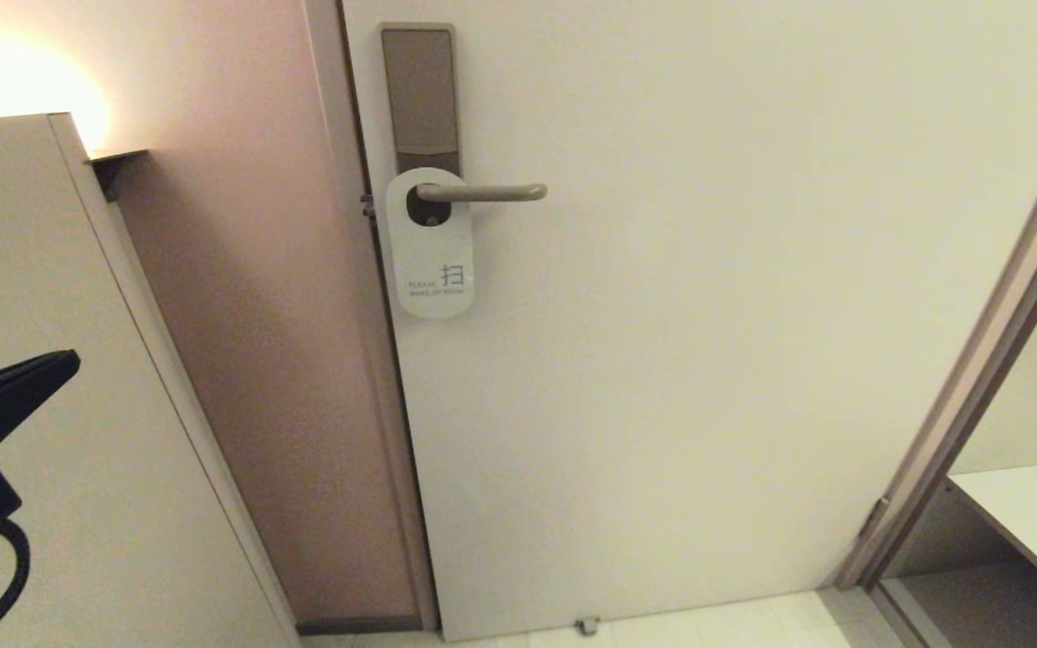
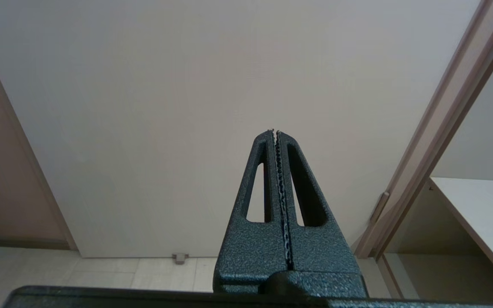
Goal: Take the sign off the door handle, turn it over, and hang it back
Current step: Take down the sign
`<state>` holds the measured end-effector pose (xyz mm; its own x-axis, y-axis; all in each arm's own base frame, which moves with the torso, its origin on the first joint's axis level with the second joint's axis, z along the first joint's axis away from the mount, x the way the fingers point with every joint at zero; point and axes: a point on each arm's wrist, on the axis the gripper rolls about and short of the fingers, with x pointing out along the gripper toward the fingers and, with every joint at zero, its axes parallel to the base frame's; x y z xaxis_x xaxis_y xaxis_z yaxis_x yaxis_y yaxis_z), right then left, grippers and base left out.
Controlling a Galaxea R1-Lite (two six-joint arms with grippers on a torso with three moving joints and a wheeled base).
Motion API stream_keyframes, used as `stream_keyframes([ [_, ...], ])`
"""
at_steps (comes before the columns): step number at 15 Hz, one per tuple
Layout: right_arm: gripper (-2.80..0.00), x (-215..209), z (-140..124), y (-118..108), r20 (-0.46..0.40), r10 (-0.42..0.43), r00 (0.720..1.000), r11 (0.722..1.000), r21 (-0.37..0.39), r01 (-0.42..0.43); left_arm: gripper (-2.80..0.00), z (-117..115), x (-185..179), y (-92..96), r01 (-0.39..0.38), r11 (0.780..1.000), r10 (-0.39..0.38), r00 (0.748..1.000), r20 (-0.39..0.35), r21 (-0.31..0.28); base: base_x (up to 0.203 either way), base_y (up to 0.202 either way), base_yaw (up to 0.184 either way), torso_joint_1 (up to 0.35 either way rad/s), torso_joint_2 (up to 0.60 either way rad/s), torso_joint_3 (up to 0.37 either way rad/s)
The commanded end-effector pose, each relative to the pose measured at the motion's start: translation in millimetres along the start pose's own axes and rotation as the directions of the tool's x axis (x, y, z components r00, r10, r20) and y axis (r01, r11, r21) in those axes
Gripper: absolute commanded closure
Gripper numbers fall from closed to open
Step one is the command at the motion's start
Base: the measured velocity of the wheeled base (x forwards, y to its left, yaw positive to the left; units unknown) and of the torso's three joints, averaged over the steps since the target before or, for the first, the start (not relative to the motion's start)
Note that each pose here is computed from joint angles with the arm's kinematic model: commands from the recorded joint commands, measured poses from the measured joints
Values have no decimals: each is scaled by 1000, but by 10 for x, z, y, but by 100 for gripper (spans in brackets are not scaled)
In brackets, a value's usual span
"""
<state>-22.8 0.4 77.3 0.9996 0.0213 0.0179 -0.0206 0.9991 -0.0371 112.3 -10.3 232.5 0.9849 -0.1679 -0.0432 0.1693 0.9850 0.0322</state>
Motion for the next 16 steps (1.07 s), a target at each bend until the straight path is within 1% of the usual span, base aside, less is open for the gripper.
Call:
stream_keyframes([
  [1, 0, 0, 0, 0, 0, 0, 1000, 1000, 0, 0, 0, -41, 202, 17, 5, 1000, -5, 999, -46, -4, 0, 0, 0, 0, 0, 0],
  [7, 0, 0, 0, 0, 1, 1, 1000, 1000, 0, -1, 0, -79, 659, 58, 17, 1000, -17, 998, -60, -6, 0, 0, 0, 0, 0, 0],
  [11, 0, 0, 0, 0, 1, 2, 1000, 1000, 0, -2, 0, -122, 934, 82, 22, 1000, -22, 999, -42, -6, 0, 0, 0, 0, 0, 0],
  [12, 0, 0, 0, 0, 1, 1, 1000, 1000, 0, -1, 0, -128, 1008, 86, 31, 1000, -31, 999, -31, -7, 0, 0, 0, 0, 0, 0],
  [14, 0, 0, 0, 0, 1, 1, 1000, 1000, 0, -1, 0, -111, 1143, 88, 75, 997, -75, 997, -1, -20, 0, 0, 0, 0, 0, 0],
  [16, 0, 0, 0, 0, 0, 0, 1000, 1000, 0, 0, 0, -108, 1248, 86, 117, 993, -117, 993, 6, -25, 0, 0, 0, 0, 0, 0],
])
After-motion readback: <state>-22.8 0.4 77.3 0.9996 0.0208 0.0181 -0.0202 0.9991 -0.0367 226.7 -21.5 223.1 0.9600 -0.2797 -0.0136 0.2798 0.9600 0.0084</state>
